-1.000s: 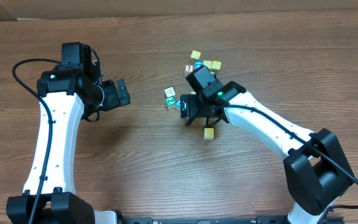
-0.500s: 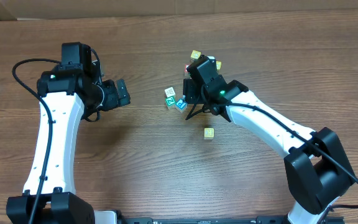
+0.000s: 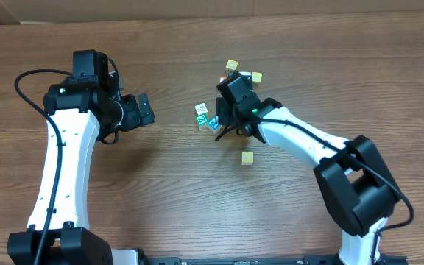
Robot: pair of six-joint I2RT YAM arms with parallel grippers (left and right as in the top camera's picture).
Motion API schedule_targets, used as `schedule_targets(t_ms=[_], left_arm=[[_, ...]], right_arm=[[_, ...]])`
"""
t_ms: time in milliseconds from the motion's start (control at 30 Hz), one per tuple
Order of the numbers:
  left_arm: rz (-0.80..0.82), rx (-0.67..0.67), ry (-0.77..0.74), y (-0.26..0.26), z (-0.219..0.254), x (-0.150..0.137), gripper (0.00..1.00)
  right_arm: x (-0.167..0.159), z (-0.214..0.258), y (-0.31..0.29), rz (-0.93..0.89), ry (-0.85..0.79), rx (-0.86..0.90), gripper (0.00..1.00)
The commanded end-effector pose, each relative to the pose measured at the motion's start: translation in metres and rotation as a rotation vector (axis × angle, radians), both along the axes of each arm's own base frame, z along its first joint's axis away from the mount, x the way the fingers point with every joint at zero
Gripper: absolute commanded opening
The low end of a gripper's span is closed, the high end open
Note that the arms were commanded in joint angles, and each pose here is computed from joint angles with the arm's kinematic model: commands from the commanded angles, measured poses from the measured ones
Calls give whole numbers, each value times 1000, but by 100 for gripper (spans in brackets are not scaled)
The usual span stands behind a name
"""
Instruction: Flip 5 blocks
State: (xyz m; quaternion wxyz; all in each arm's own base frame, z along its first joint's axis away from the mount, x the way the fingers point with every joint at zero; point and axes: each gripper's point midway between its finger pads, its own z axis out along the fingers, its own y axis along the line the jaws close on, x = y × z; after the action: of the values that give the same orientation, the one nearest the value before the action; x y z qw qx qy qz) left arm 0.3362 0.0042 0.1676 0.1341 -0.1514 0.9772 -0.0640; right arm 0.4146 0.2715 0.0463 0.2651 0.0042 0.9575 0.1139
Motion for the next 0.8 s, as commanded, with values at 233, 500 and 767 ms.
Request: schedule_targets(t_ms=[233,500,767], left_arm=[[7,3,-13,-1,4,6,100],[7,3,-13,-1,4,6,100],[7,3,-13,-1,4,6,100]], right_arm=[[2,-30,-8,-19,27,-49,54],[2,-32,-14,-33,27,-76,44],[5,-29,-12,-9,5,-79,44]])
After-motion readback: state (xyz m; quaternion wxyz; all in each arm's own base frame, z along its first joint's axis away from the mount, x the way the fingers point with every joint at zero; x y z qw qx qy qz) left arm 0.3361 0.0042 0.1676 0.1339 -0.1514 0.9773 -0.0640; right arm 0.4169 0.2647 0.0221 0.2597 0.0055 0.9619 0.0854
